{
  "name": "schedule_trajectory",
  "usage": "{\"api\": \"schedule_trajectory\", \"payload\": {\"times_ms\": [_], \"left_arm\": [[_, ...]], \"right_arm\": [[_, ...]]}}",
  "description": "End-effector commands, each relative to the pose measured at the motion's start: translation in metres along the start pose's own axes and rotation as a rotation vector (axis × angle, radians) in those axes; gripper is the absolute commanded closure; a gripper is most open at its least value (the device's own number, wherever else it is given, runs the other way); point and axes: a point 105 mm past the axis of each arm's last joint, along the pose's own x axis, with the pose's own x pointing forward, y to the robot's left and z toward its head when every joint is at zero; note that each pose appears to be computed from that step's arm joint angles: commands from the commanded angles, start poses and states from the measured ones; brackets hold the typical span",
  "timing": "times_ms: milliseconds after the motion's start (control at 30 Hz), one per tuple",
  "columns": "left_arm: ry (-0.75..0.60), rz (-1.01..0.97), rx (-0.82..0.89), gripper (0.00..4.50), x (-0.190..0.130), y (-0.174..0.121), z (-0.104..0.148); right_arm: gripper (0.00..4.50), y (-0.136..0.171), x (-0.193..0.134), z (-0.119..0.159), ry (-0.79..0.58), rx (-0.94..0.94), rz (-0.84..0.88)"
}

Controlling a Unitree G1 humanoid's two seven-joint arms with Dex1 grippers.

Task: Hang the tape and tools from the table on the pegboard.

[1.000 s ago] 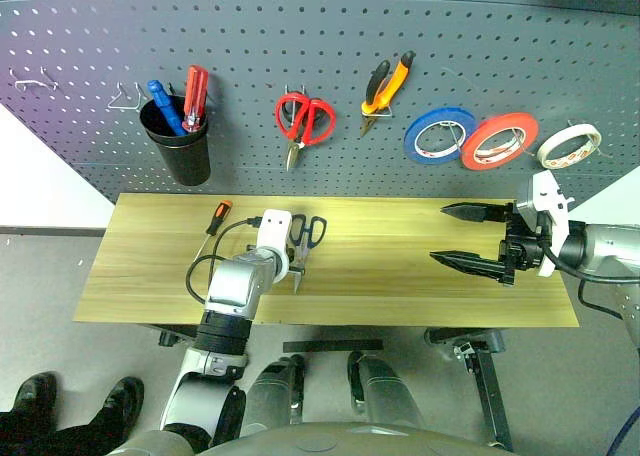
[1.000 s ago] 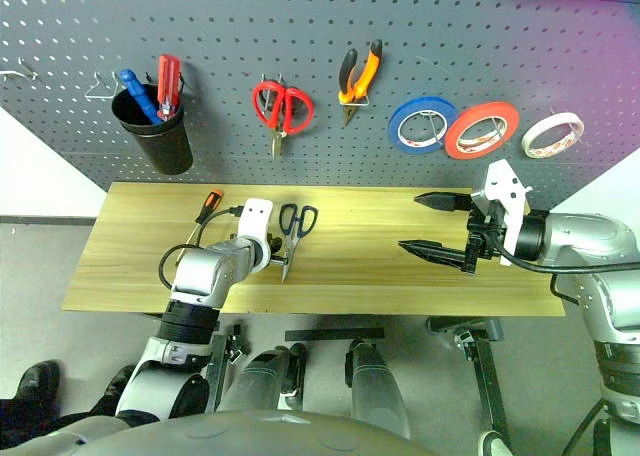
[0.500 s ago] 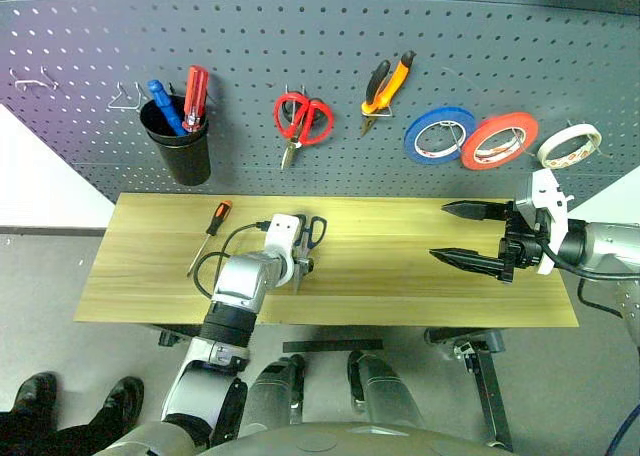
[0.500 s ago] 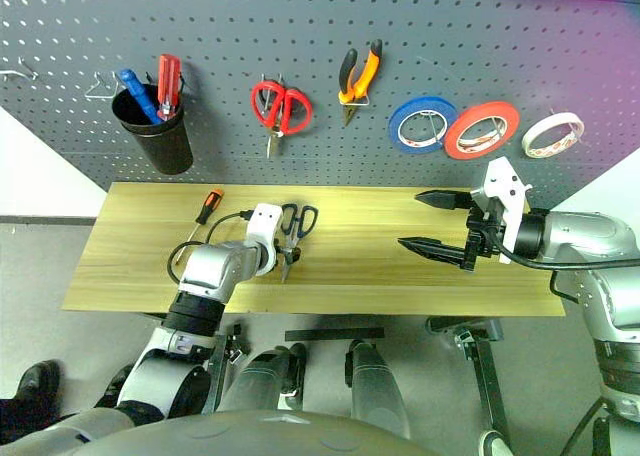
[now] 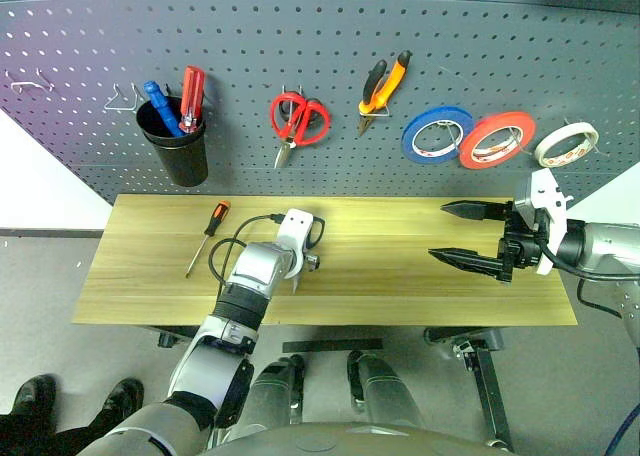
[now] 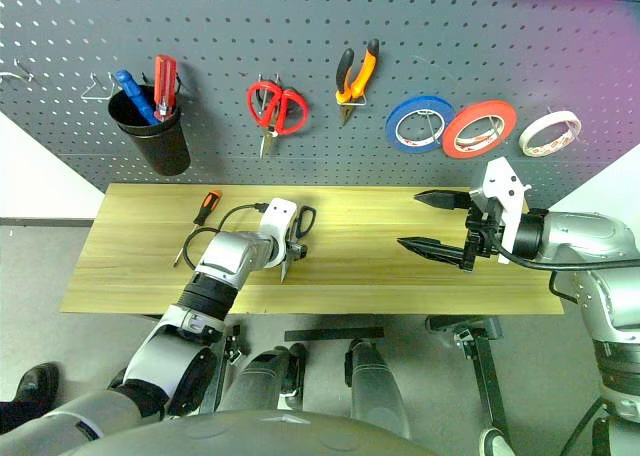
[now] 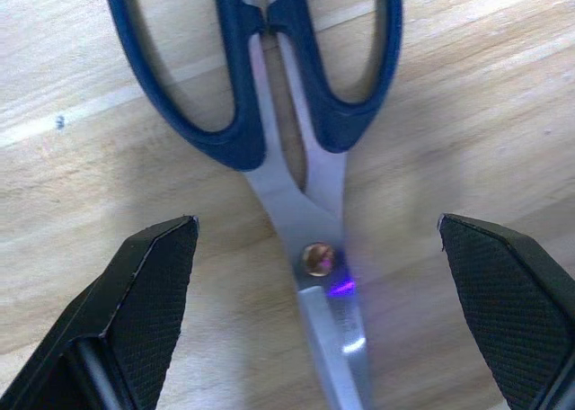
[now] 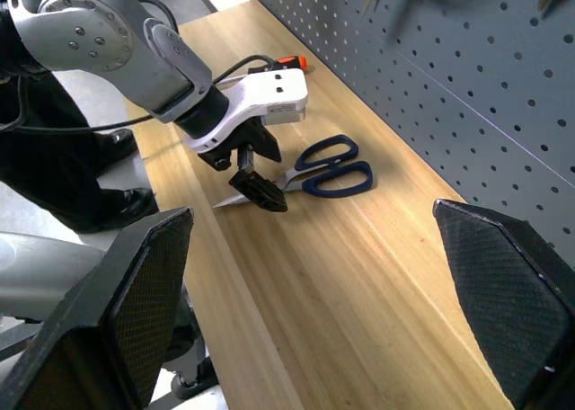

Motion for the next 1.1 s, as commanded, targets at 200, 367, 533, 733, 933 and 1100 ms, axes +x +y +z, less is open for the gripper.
{"api": "schedule_trajectory", "payload": {"times_ms": [200, 367, 533, 733, 933, 1100], "left_arm": [[0.033, -0.028, -0.018, 2.95, 0.0, -0.006, -0.006], [0.049, -0.026, -0.033, 3.98, 0.0, -0.005, -0.008], [0.047, -0.02, -0.038, 3.98, -0.001, -0.003, -0.009], [0.033, -0.015, -0.037, 3.98, -0.001, -0.004, -0.007], [-0.068, 0.004, -0.003, 3.98, -0.013, -0.002, 0.009], [-0.151, -0.005, 0.01, 3.98, -0.027, -0.003, 0.016]], "right_arm": [[0.0, 0.002, -0.004, 0.012, -0.034, -0.042, -0.01], [0.0, 0.002, -0.003, 0.012, -0.034, -0.046, -0.011], [0.0, 0.0, -0.003, 0.013, -0.034, -0.053, -0.018], [0.0, -0.001, -0.002, 0.012, -0.031, -0.052, -0.019], [0.0, -0.002, -0.003, 0.012, -0.033, -0.051, -0.018], [0.0, -0.006, -0.005, 0.012, -0.041, -0.052, -0.027]]}}
